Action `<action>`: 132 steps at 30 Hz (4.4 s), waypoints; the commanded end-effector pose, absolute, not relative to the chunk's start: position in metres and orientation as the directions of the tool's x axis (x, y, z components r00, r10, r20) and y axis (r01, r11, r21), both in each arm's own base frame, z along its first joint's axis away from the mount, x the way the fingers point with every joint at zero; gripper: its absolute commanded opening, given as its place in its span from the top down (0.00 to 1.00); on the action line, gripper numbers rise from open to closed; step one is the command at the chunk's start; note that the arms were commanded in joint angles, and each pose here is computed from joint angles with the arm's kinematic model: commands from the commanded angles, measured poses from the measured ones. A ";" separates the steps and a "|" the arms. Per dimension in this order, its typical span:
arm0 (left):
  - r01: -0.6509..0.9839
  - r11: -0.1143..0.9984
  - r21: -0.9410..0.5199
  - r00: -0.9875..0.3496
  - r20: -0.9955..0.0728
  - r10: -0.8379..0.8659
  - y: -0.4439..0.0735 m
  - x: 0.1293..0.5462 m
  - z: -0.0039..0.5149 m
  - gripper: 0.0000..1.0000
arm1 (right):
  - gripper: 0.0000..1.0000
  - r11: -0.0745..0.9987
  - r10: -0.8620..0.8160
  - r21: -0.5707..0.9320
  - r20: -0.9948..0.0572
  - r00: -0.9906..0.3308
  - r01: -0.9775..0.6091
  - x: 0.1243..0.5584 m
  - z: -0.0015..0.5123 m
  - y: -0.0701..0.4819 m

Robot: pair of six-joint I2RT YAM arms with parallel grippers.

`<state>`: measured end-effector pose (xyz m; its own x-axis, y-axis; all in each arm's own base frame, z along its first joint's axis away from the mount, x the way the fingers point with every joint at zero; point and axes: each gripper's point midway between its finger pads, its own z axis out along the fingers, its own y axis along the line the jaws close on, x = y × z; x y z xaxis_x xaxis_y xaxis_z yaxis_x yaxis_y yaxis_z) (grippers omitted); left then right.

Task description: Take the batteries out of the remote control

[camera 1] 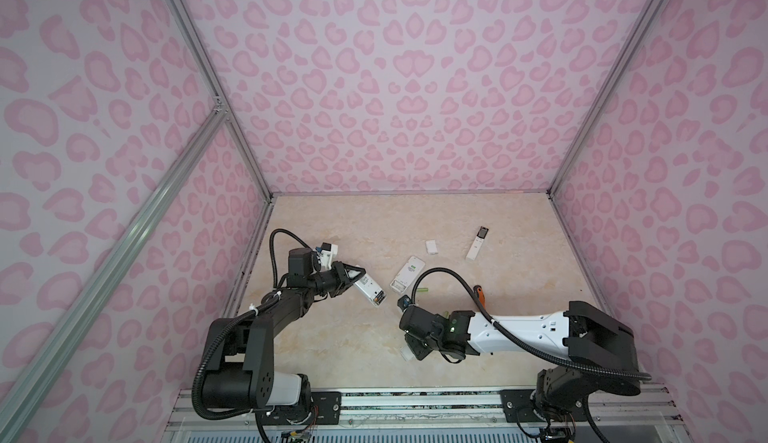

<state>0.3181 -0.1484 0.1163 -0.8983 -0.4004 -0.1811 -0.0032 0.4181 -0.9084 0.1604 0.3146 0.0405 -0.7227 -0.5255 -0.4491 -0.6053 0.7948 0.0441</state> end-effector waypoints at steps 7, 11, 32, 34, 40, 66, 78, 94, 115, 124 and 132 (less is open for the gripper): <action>-0.049 0.435 -0.899 -0.915 -0.134 -0.380 -0.150 0.310 0.086 0.97 | 0.69 0.769 -0.613 -0.075 -0.370 -0.698 -0.635 0.169 0.025 0.308; -0.077 0.439 -0.895 -0.917 -0.109 -0.384 -0.151 0.313 0.079 0.97 | 0.80 0.760 -0.640 -0.165 -0.357 -0.680 -0.628 0.181 0.028 0.305; -0.176 0.456 -0.873 -0.917 -0.023 -0.398 -0.154 0.336 0.045 0.92 | 0.70 0.750 -0.636 -0.195 -0.475 -0.609 -0.632 0.188 0.067 0.309; -0.189 0.465 -0.865 -0.912 -0.021 -0.409 -0.152 0.338 0.041 0.88 | 0.65 0.736 -0.647 -0.183 -0.475 -0.597 -0.652 0.182 0.066 0.317; -0.246 0.521 -0.817 -0.896 -0.014 -0.445 -0.142 0.338 0.030 0.65 | 0.57 0.724 -0.670 -0.195 -0.425 -0.608 -0.662 0.175 0.048 0.317; -0.319 0.771 -0.552 -0.882 -0.123 -0.454 -0.094 0.315 0.011 0.30 | 0.72 0.724 -0.680 -0.446 -0.337 -0.651 -0.526 0.205 0.032 0.279; -0.151 0.902 -0.404 -0.937 -0.233 -0.262 -0.122 0.329 0.024 0.34 | 0.64 0.811 -0.573 -0.412 -0.417 -0.706 -0.416 0.230 0.046 0.265; -0.055 0.972 -0.230 -0.939 -0.319 -0.129 -0.126 0.343 0.045 0.02 | 0.58 0.897 -0.438 -0.229 -0.574 -0.692 -0.378 0.242 0.092 0.279; 0.086 0.993 -0.085 -0.917 -0.396 0.046 -0.140 0.349 0.051 0.02 | 0.56 0.948 -0.177 0.098 -0.628 -0.758 -0.302 0.258 0.094 0.275; 0.078 0.956 -0.284 -0.925 -0.379 -0.037 -0.172 0.353 0.058 0.02 | 0.56 0.855 -0.021 0.349 -0.714 -0.699 -0.383 0.261 0.104 0.322; 0.031 0.886 -0.462 -0.965 -0.244 -0.093 -0.177 0.348 0.055 0.02 | 0.54 0.750 -0.042 0.301 -0.867 -0.496 -0.589 0.250 0.105 0.400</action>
<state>0.3512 -0.1639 0.0497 -0.9514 -0.0802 -0.2972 0.0307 0.9359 -0.3508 0.2385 0.3694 0.0740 -0.6264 -0.1298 -0.7686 -0.5196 0.8045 0.2876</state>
